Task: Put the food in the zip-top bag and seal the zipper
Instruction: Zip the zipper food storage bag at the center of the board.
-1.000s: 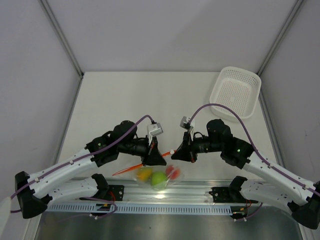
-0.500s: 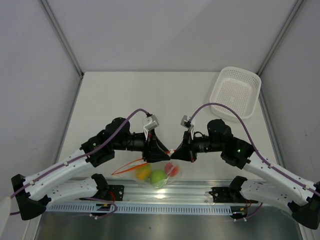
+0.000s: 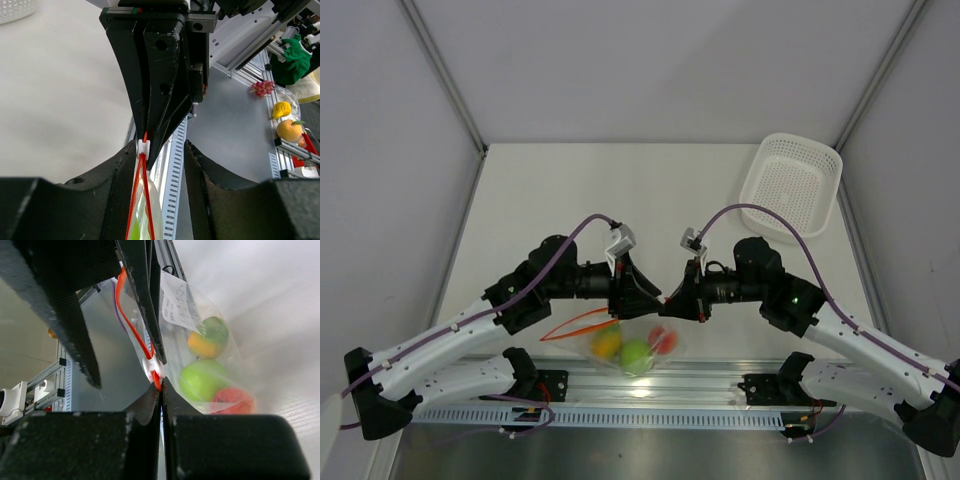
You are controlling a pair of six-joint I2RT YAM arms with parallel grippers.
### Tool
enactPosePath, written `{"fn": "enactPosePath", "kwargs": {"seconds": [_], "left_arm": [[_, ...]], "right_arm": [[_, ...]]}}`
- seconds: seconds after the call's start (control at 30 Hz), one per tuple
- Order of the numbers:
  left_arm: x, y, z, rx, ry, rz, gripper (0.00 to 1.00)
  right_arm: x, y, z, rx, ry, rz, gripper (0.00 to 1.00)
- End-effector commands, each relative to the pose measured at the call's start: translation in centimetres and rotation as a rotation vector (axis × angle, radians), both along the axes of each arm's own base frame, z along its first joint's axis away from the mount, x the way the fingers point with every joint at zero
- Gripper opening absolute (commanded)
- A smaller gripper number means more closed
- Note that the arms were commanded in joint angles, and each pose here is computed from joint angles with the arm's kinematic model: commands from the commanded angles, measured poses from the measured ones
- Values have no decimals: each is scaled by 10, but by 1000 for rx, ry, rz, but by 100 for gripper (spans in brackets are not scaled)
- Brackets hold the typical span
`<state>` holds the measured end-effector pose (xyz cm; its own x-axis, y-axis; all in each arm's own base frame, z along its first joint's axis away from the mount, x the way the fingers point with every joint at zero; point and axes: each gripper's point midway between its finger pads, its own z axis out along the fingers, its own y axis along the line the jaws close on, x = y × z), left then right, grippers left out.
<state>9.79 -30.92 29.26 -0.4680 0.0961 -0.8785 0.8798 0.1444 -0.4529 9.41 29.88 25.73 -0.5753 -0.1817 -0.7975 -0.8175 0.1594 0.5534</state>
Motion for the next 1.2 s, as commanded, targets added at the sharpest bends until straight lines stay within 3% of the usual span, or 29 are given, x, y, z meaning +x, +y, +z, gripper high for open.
{"fn": "enactPosePath", "kwargs": {"seconds": [0.0,0.23,0.47,1.17], "left_arm": [[9,-3,4,-22,-32,26,45],[14,-4,-5,0,-24,52,33],[17,-1,-12,21,-10,79,1],[5,6,-30,55,61,56,1]], "right_arm": [[0,5,11,45,-12,8,0],[0,4,10,40,-8,2,0],[3,0,15,59,-38,-30,0],[22,-8,30,208,-11,-218,0]]}}
